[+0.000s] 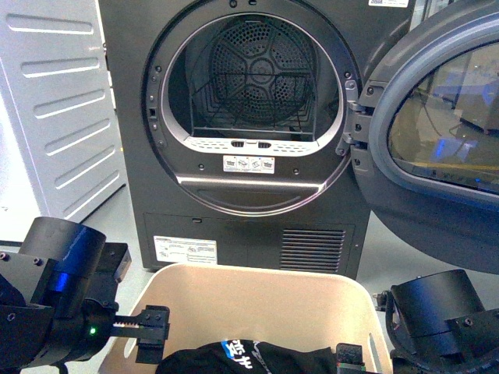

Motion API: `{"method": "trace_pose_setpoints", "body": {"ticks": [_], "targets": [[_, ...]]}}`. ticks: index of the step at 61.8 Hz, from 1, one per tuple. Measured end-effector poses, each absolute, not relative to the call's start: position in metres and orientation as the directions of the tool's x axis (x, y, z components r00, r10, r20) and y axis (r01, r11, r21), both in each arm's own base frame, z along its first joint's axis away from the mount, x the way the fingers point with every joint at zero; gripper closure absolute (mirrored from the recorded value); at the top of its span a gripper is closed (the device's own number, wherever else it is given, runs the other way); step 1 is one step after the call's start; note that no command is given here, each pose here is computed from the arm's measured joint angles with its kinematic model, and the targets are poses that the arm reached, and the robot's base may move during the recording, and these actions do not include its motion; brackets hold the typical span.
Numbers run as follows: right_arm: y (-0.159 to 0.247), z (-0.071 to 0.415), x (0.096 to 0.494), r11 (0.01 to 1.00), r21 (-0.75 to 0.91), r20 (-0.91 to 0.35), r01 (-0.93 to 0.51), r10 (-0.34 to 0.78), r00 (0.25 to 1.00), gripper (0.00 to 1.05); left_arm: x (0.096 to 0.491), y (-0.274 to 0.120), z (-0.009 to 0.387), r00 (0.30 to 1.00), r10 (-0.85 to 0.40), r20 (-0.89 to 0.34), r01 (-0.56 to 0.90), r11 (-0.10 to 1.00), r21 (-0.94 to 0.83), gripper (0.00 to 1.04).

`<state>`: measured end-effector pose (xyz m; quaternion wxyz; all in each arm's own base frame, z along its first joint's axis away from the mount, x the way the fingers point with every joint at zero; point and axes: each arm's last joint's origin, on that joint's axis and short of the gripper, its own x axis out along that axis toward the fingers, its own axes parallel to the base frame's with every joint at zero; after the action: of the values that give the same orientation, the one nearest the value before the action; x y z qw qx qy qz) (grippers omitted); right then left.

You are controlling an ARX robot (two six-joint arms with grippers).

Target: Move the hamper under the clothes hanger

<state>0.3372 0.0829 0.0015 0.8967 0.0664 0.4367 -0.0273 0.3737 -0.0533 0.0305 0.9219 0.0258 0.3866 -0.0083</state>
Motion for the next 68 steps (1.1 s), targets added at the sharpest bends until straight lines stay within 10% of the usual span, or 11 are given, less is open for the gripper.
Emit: {"method": "trace_pose_setpoints", "body": {"ticks": [68], "targets": [[0.081,0.001,0.388,0.986,-0.039,-0.779,0.161,-0.131,0.613,0.08,0.396,-0.042,0.014,0.716,0.046,-0.697,-0.015,0.999,0.051,0.07]]}}
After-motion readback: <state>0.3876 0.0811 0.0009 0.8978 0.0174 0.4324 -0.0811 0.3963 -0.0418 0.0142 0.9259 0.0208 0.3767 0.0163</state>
